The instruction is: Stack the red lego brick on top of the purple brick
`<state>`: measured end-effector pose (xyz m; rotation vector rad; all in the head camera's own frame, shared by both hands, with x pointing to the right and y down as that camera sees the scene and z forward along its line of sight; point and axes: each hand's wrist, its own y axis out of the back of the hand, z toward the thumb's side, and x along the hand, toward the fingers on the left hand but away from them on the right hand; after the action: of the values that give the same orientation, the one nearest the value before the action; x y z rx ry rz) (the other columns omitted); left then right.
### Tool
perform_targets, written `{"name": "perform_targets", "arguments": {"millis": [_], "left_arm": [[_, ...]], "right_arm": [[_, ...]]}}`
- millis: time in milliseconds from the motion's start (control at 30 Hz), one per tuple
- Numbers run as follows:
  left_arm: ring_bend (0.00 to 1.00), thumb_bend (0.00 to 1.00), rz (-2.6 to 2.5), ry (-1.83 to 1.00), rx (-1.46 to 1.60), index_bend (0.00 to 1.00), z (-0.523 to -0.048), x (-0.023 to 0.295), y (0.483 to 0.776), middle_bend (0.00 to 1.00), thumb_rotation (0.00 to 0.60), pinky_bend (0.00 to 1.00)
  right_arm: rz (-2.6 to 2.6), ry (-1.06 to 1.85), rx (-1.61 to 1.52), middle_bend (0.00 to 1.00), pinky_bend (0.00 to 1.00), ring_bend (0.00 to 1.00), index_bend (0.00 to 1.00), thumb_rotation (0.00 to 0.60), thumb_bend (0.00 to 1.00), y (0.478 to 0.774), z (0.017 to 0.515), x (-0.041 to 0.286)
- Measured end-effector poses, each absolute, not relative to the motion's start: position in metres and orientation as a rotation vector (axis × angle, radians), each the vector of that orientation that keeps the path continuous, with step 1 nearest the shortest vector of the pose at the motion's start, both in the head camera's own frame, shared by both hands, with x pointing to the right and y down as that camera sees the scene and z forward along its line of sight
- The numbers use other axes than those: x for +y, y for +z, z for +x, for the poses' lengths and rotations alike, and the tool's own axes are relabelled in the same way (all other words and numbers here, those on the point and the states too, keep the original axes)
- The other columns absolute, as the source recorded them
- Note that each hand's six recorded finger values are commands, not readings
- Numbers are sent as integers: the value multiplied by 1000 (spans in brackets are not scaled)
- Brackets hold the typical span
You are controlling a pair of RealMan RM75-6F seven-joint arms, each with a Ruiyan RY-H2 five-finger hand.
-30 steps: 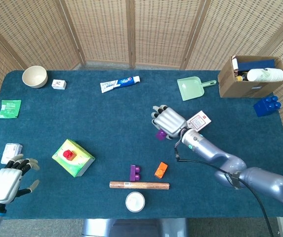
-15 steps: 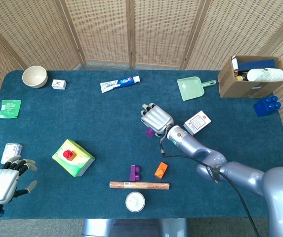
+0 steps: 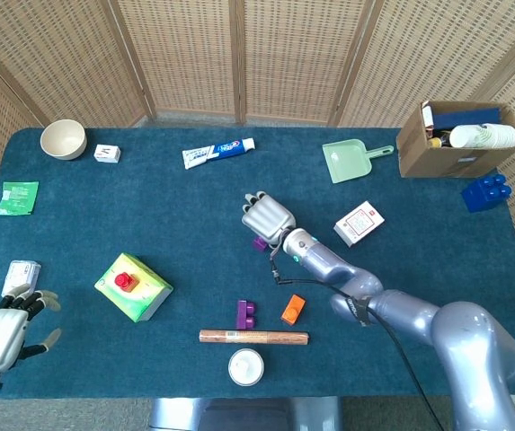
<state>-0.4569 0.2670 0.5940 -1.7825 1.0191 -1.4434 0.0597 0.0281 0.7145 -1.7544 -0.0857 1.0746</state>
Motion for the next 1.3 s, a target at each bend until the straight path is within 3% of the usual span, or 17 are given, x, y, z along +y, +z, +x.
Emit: {"name": "perform_targets", "arguments": {"millis": [300, 500, 600, 733, 867, 1300], "left_arm": [[337, 329, -1778, -1457, 1031, 420, -464, 270, 594, 357, 600, 173], [337, 330, -1787, -1458, 1029, 420, -464, 270, 597, 357, 600, 173], [337, 330, -1790, -1454, 1025, 420, -463, 270, 597, 357, 600, 173], [337, 330, -1790, -1454, 1024, 420, -463, 270, 597, 356, 600, 173], [337, 330, -1790, -1452, 1023, 420, -464, 270, 596, 356, 600, 173], [325, 330, -1766, -1423, 1002, 418, -463, 260, 587, 344, 600, 168]], "right_arm": [[-1730, 1107, -75, 285, 229, 126, 678, 600, 195, 727, 54, 24], [-1714, 1125, -55, 273, 228, 98, 607, 600, 196, 732, 57, 23], [-1710, 1134, -50, 254, 228, 78, 511, 600, 197, 733, 59, 22], [-1694, 1140, -42, 160, 228, 43, 250, 600, 197, 732, 62, 22], [-1689, 1144, -44, 141, 228, 35, 156, 600, 198, 730, 65, 23], [-1710, 1157, -119, 138, 228, 24, 130, 600, 198, 711, 79, 17]]}}
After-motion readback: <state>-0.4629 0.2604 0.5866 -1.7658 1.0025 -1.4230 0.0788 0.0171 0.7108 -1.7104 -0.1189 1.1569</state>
